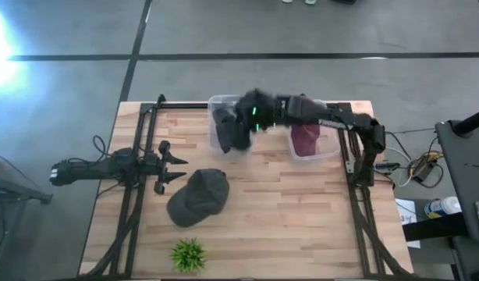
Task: Pick & Place hat
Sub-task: Put the black cap into the left transparent bin
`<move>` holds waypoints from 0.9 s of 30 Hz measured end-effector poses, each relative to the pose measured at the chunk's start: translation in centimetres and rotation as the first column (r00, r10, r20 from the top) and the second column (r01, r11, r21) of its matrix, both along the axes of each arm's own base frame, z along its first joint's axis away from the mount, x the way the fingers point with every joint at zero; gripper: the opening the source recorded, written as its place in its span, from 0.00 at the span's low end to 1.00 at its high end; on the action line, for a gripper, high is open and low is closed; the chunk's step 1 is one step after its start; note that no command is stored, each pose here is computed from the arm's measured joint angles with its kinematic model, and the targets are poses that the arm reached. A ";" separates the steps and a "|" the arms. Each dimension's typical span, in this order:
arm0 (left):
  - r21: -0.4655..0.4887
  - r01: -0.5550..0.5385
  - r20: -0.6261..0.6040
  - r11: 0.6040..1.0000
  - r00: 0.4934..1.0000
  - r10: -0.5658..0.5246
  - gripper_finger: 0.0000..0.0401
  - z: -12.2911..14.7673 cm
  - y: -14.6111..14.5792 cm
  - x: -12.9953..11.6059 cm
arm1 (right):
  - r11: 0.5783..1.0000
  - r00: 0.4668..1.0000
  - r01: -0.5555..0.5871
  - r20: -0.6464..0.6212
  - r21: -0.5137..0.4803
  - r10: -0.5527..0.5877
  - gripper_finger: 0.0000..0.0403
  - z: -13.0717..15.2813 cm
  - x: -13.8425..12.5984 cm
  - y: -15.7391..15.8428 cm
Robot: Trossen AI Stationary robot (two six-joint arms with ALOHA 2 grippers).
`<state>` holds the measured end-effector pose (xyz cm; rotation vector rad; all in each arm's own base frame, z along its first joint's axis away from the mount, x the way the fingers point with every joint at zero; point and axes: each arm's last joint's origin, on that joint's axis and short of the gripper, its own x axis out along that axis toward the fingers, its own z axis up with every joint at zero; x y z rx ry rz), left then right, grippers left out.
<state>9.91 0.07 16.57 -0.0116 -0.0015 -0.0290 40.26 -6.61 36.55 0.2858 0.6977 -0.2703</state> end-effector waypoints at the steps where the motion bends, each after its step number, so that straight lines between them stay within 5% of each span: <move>1: 0.000 0.000 0.000 1.000 1.000 0.000 0.44 0.0 0.0 0.0 | 0.997 0.996 -0.077 -0.042 -0.023 0.076 0.46 -0.4 0.2 1.6; 7: 0.000 0.000 0.000 1.000 1.000 0.000 0.44 0.0 0.0 0.0 | 0.909 0.892 -0.405 -0.258 -0.094 0.371 0.46 -4.4 1.5 9.5; 20: -0.008 0.000 0.004 1.000 1.000 0.000 0.44 0.0 0.0 0.0 | 0.963 0.930 -0.266 -0.257 0.031 0.265 0.46 -6.2 2.3 12.5; 22: -0.153 0.009 0.049 0.988 0.999 -0.002 0.44 0.5 0.0 0.0 | 0.970 0.939 -0.237 -0.243 0.054 0.243 0.46 -5.6 1.9 12.7; 24: -0.466 0.078 0.133 0.881 0.991 -0.017 0.44 1.4 0.0 -0.1 | 0.972 0.941 -0.222 -0.247 0.073 0.233 0.46 -5.3 1.5 13.2; 27: -0.822 0.215 0.244 0.527 0.970 -0.015 0.44 2.6 0.0 -0.3 | 0.966 0.916 -0.228 -0.307 0.126 0.256 0.46 -5.7 0.7 14.6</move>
